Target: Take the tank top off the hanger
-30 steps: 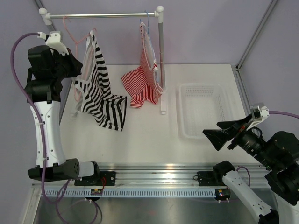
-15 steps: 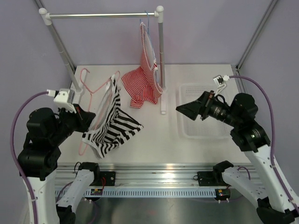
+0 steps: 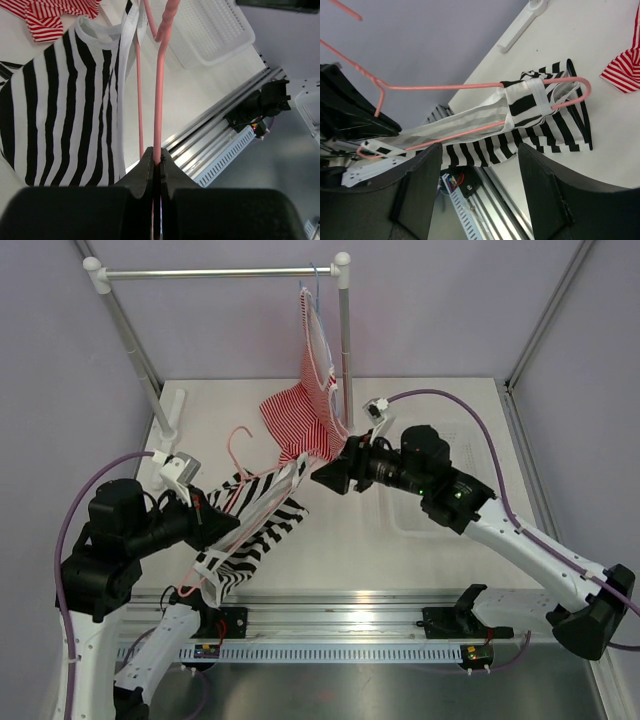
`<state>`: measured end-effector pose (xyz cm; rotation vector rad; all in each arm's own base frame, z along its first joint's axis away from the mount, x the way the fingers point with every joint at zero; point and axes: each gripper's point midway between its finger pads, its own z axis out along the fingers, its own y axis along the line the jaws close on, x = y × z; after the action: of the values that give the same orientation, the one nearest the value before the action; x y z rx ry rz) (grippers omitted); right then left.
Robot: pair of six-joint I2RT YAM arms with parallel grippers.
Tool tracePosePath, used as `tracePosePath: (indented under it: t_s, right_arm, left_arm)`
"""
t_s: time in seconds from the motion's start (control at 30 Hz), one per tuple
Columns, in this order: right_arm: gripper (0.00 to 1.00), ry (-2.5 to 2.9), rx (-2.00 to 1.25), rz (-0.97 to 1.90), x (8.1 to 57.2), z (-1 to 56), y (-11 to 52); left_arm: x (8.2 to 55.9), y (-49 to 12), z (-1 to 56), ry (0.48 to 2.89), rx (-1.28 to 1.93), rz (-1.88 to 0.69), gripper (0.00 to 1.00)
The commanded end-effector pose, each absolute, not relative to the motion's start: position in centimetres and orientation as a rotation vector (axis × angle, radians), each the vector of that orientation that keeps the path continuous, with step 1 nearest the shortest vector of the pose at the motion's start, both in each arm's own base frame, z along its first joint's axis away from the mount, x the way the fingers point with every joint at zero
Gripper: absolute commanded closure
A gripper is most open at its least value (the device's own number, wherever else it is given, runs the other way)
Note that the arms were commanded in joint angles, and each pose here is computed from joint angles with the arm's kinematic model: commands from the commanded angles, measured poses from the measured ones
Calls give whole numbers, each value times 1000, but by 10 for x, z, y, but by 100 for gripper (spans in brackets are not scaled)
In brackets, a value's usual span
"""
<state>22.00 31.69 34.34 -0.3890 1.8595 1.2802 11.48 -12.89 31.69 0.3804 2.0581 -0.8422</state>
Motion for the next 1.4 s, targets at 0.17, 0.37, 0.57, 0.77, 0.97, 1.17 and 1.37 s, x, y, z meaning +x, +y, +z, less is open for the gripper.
tracePosePath:
  t_s: [0.17,0.37,0.57,0.77,0.97,1.17,1.37]
  right_arm:
    - [35,1788,-381,913,242,339,340]
    - [48,1822,-354,732,261,326,334]
    - [54,1841,-366,691,263,315,334]
    - [79,1855,-365,653,268,307,334]
    - [100,1818,-315,538,277,323,311]
    - [100,1816,-257,277,304,334,266]
    - [100,1873,-211,243,333,329,240]
  left_arm:
    - [111,-156,350,1951,506,-1043,100]
    - [109,-162,351,1931,536,-1090,100]
    - [109,-165,348,1930,540,-1121,100]
    - [114,-169,348,1916,547,-1140,100]
    - [125,-159,337,1968,512,-1034,100]
    - [125,-159,328,1983,525,-1016,100]
    - [124,-161,336,1959,549,-1021,100]
